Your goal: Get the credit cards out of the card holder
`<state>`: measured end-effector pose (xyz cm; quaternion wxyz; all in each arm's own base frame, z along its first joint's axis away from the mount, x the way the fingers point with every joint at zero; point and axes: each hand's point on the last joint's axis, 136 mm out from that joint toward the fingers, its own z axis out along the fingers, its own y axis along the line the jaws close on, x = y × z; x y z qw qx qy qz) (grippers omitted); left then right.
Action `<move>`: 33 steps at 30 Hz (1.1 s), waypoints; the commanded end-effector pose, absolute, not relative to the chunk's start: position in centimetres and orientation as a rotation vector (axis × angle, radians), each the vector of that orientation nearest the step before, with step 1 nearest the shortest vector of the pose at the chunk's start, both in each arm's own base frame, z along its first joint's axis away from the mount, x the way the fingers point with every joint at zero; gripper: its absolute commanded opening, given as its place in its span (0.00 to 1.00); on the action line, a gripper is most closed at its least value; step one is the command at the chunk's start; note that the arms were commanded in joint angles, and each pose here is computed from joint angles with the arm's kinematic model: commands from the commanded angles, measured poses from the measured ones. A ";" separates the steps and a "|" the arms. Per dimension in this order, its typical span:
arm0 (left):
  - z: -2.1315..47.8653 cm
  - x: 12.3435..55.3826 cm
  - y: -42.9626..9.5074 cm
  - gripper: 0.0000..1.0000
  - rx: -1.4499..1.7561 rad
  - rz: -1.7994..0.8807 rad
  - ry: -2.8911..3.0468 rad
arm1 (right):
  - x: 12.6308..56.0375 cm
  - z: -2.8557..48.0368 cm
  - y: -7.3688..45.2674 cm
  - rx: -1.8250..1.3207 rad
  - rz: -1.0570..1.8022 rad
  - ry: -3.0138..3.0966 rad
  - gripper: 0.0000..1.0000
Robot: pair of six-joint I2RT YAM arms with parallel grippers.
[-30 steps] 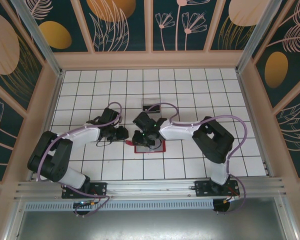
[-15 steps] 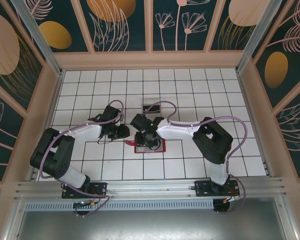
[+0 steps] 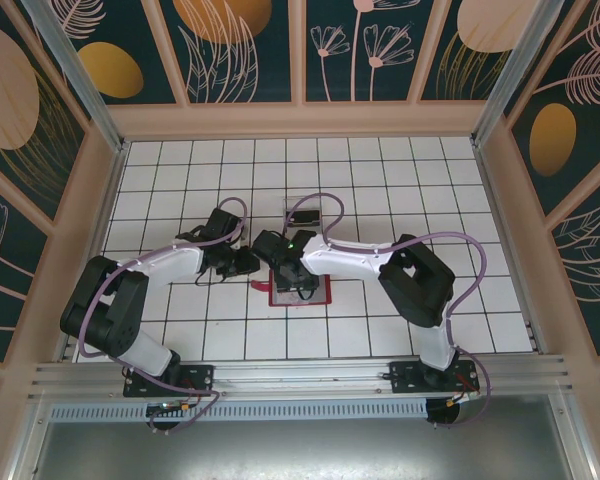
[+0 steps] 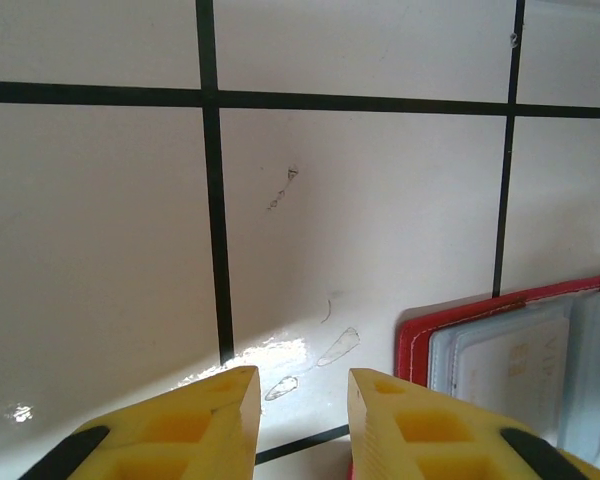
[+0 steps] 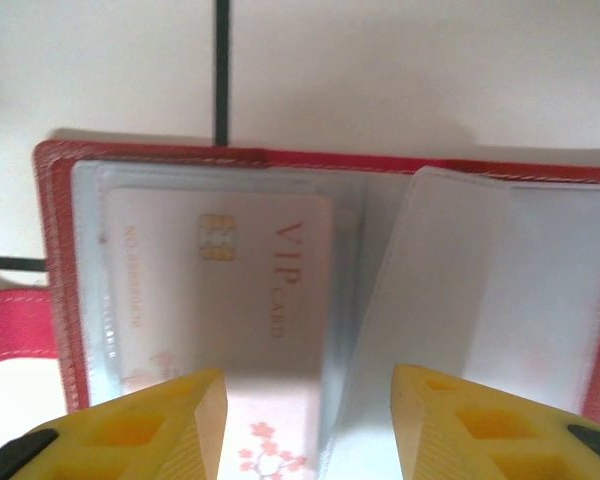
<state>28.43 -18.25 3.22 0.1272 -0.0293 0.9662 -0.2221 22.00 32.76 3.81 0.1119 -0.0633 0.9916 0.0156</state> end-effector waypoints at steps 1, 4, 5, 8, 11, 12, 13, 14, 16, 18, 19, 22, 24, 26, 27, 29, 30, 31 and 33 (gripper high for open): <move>4.4 28.9 -18.2 0.30 -0.104 -0.645 2.795 | 22.7 4.4 30.6 -0.188 -0.141 2.858 0.50; 4.9 29.0 -18.4 0.30 -0.113 -0.665 2.789 | 23.0 4.8 29.7 -0.185 -0.201 2.836 0.51; 5.0 29.0 -18.5 0.30 -0.115 -0.671 2.786 | 23.1 4.8 29.4 -0.186 -0.220 2.829 0.51; 5.5 29.0 -19.2 0.29 -0.099 -0.718 2.779 | 23.0 4.9 28.5 -0.180 -0.257 2.817 0.52; 5.7 28.8 -19.9 0.29 -0.071 -0.726 2.781 | 22.9 4.7 27.6 -0.161 -0.268 2.808 0.52; 5.7 28.7 -20.2 0.29 -0.063 -0.729 2.784 | 23.0 4.6 27.2 -0.152 -0.269 2.811 0.52; 5.7 28.6 -20.6 0.29 -0.054 -0.730 2.785 | 23.0 4.6 27.0 -0.145 -0.265 2.812 0.52; 5.7 28.5 -21.0 0.29 -0.043 -0.734 2.786 | 23.0 4.5 26.8 -0.144 -0.263 2.814 0.52; 6.0 28.4 -21.6 0.29 -0.040 -0.738 2.780 | 23.1 4.5 26.3 -0.140 -0.260 2.813 0.52; 6.3 28.2 -22.3 0.29 -0.034 -0.753 2.770 | 23.0 4.3 25.7 -0.132 -0.272 2.815 0.52; 6.4 28.2 -22.6 0.28 -0.034 -0.758 2.765 | 22.9 4.2 25.2 -0.124 -0.276 2.818 0.52; 6.5 27.8 -23.3 0.28 -0.025 -0.769 2.768 | 22.7 3.6 24.2 -0.107 -0.280 2.828 0.52; 6.3 27.5 -23.7 0.28 -0.013 -0.773 2.774 | 22.7 3.4 23.6 -0.093 -0.279 2.835 0.52; 6.3 27.2 -24.0 0.28 -0.007 -0.778 2.775 | 22.7 3.2 23.1 -0.079 -0.278 2.839 0.52; 6.3 27.1 -24.1 0.28 -0.006 -0.783 2.771 | 22.8 3.2 22.9 -0.062 -0.277 2.841 0.52; 6.4 26.9 -24.2 0.27 -0.012 -0.799 2.767 | 23.2 3.6 22.7 -0.033 -0.235 2.840 0.51; 6.3 26.8 -24.2 0.27 -0.012 -0.802 2.768 | 23.4 3.9 23.0 -0.031 -0.204 2.837 0.51; 6.2 26.6 -24.2 0.26 -0.013 -0.803 2.771 | 23.7 4.4 23.3 -0.026 -0.164 2.832 0.50; 5.8 26.4 -24.1 0.26 -0.015 -0.800 2.781 | 24.2 5.4 24.1 -0.009 -0.068 2.821 0.50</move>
